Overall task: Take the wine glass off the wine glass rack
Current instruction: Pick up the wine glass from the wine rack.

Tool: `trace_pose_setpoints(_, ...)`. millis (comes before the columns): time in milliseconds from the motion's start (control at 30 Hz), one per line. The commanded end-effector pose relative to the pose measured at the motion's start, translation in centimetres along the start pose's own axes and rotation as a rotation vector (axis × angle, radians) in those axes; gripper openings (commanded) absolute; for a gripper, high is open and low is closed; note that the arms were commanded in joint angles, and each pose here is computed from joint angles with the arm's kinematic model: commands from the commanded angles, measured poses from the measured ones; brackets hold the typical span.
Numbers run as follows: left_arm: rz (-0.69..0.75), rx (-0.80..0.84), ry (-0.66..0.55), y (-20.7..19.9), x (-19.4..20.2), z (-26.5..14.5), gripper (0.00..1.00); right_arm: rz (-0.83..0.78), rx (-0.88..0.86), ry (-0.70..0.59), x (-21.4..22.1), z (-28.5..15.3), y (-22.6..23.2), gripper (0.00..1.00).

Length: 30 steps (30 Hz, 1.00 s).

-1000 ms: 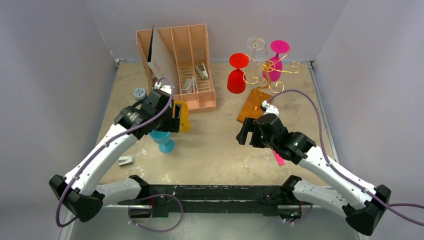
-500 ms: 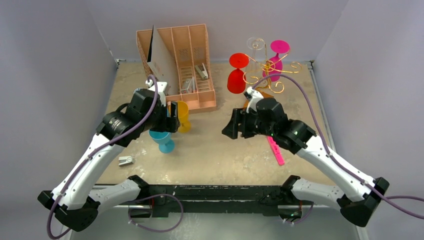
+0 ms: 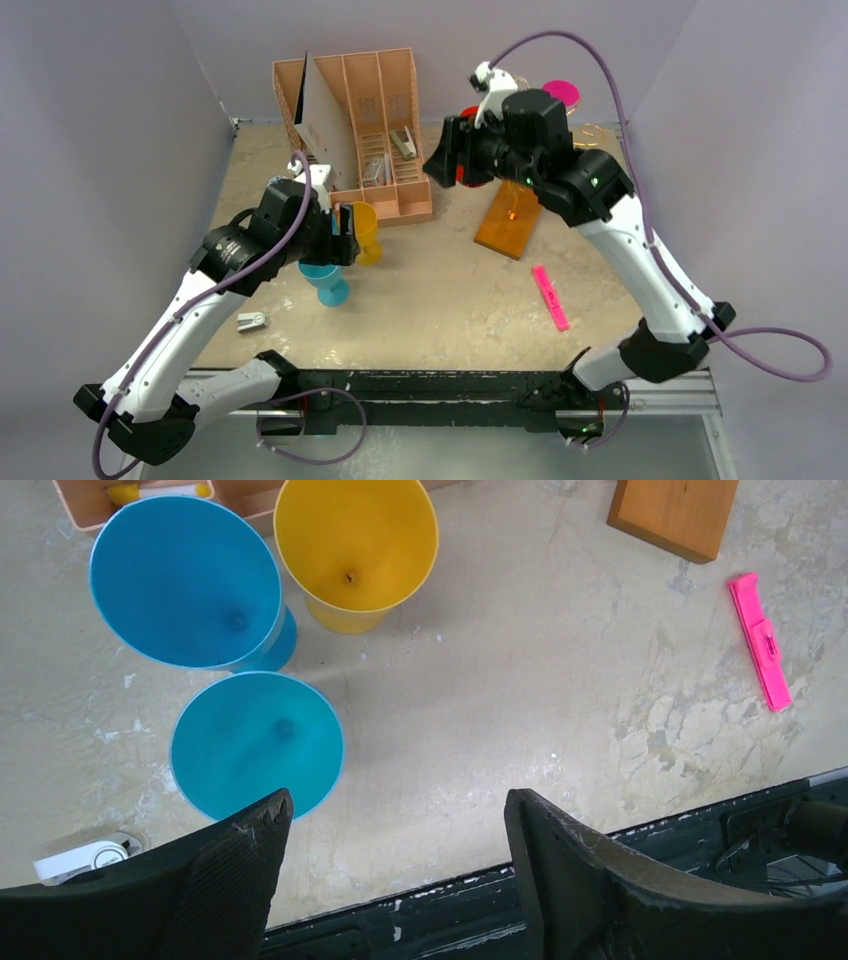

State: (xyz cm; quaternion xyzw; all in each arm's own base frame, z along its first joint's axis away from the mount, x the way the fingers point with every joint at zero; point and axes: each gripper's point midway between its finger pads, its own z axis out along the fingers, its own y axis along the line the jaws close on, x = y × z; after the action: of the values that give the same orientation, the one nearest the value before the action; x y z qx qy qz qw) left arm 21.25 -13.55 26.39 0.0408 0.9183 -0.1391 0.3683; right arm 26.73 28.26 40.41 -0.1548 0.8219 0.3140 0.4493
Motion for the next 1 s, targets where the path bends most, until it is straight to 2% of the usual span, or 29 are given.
trace_pose_setpoints(0, -0.021, -0.008, -0.024, 0.4, -0.1, -0.7, 0.78, 0.009, 0.199, -0.039, -3.2, 1.1, -5.1, 0.68)
trace_pose_setpoints(200, -0.005, -0.029, -0.018, 1.2, 0.6, -1.4, 0.84, 0.084, 0.202, -0.117, -6.8, 1.2, -8.3, 0.70)
trace_pose_setpoints(333, 0.005, -0.024, -0.034, 1.3, 0.5, -1.9, 0.89, 0.182, 0.199, -0.107, -7.3, 1.3, -10.5, 0.73)
trace_pose_setpoints(533, 0.010, -0.019, -0.109, 1.7, -0.2, -3.0, 0.98, 0.232, 0.212, -0.133, -7.8, 1.6, -12.5, 0.80)
trace_pose_setpoints(700, 0.037, -0.039, -0.101, 2.1, -0.3, -3.4, 0.98, 0.261, 0.203, -0.224, -8.3, 2.0, -13.1, 0.79)
trace_pose_setpoints(833, 0.047, -0.014, -0.090, 1.7, -0.1, -3.5, 0.98, 0.259, 0.269, -0.214, -8.0, 1.7, -14.4, 0.78)
trace_pose_setpoints(967, 0.038, -0.010, -0.098, 1.7, -0.1, -3.6, 0.98, 0.253, 0.252, -0.187, -7.5, 2.4, -14.6, 0.76)
